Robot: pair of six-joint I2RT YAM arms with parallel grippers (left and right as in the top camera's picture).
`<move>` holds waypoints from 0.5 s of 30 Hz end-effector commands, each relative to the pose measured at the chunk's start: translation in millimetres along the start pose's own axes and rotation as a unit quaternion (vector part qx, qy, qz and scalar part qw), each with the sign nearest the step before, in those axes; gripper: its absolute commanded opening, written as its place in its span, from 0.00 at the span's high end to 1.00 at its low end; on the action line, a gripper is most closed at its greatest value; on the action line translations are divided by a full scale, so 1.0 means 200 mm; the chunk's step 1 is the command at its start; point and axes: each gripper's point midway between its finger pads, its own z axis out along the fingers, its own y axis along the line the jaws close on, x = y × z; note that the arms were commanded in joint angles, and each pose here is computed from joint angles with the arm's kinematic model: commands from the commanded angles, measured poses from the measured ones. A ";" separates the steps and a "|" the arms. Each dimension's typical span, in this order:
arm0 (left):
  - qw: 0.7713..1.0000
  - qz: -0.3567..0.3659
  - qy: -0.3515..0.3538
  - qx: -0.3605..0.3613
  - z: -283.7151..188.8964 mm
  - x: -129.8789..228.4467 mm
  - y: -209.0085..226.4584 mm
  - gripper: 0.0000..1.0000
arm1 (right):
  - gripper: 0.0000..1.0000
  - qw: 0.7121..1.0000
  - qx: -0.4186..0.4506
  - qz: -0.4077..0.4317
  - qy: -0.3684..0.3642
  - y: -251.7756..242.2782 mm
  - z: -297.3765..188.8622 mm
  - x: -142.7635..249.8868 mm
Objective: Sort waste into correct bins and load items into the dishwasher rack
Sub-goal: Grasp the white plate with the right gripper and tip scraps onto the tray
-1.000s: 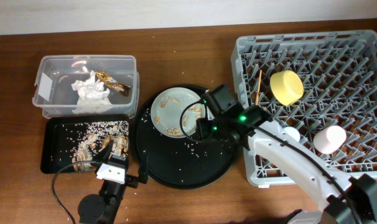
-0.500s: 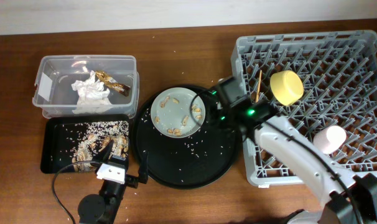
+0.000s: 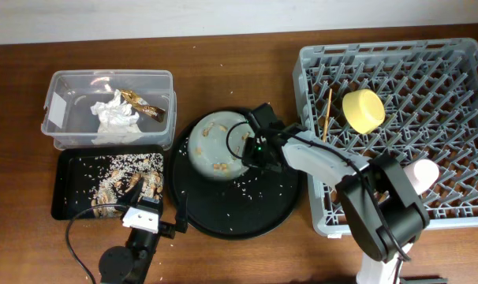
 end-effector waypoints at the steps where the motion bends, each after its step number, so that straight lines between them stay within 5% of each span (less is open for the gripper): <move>1: 1.000 0.004 0.000 0.002 0.00 0.01 0.00 0.01 | 0.96 0.999 0.025 0.015 0.015 -0.07 0.01 0.03; 8: 1.000 0.004 0.000 0.002 0.00 0.01 0.00 0.01 | 0.96 0.989 -0.047 -0.097 -0.103 0.14 -0.46 -0.14; 15: 1.000 0.004 0.000 0.002 0.00 0.01 0.00 0.01 | 0.96 0.946 -0.083 -0.232 -0.213 0.44 -0.89 -0.15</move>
